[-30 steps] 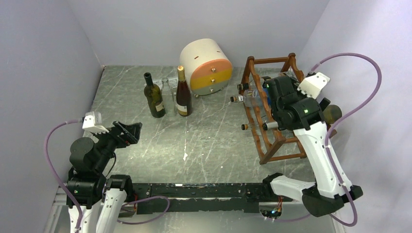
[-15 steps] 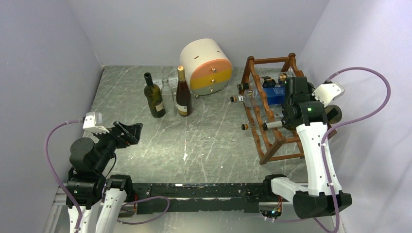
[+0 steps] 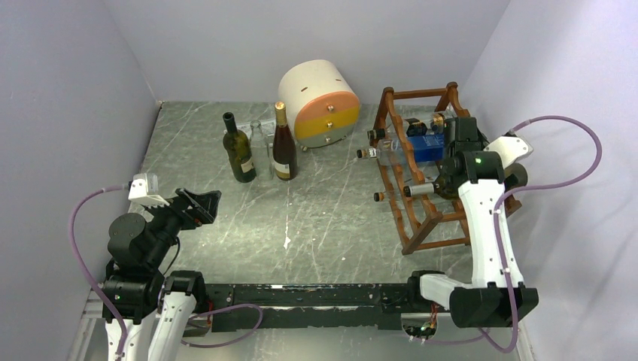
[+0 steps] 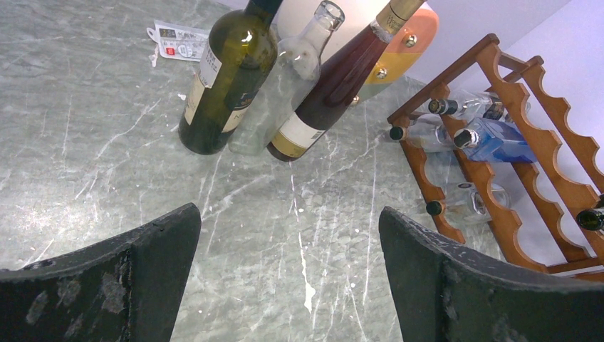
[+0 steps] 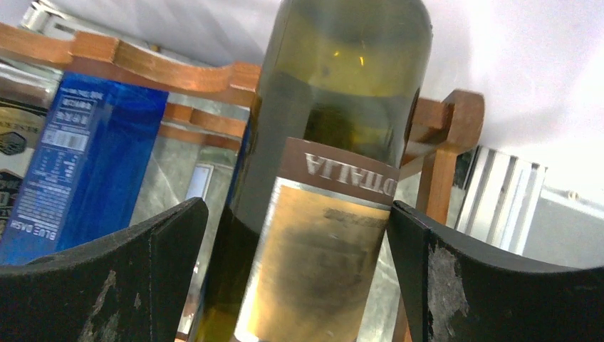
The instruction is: Take the wine bottle off the wine rack
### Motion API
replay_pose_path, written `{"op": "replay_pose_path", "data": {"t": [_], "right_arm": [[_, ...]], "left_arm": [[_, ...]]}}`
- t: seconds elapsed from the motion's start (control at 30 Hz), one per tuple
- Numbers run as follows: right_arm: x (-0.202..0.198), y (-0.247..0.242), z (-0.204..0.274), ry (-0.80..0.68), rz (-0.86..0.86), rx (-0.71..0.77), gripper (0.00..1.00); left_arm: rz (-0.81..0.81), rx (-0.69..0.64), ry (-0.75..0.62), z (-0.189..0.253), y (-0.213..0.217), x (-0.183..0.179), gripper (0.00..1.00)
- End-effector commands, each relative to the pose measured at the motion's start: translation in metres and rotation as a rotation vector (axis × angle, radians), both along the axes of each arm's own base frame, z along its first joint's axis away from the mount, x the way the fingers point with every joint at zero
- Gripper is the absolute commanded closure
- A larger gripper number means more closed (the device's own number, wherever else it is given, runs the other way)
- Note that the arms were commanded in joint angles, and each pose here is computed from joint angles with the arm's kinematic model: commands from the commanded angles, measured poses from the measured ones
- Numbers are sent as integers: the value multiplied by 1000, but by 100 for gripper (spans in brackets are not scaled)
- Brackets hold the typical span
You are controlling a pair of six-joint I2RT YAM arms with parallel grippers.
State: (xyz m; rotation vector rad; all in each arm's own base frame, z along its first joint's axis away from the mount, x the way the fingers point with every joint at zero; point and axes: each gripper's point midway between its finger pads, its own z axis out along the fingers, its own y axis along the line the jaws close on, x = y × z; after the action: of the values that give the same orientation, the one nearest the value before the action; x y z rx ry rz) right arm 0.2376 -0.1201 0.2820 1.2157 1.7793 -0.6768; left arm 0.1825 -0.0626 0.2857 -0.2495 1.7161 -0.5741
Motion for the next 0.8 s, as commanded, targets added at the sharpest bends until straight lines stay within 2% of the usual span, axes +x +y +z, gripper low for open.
{"op": "replay_pose_path", "data": {"t": [0.0, 0.2, 0.53, 0.6, 0.77], "right_arm": [[18, 12, -16, -69, -58, 130, 0], [15, 12, -13, -91, -73, 138, 6], [14, 20, 28, -302, -25, 190, 54], [16, 22, 39, -354, -3, 197, 67], [20, 29, 61, -453, 66, 212, 89]], "left_arm": [[-25, 10, -30, 4, -4, 1, 1], [-20, 10, -31, 5, -3, 0, 1], [-22, 10, -25, 4, -3, 1, 1], [-24, 11, -19, 3, -3, 2, 1], [-23, 12, -16, 2, -3, 2, 1]]}}
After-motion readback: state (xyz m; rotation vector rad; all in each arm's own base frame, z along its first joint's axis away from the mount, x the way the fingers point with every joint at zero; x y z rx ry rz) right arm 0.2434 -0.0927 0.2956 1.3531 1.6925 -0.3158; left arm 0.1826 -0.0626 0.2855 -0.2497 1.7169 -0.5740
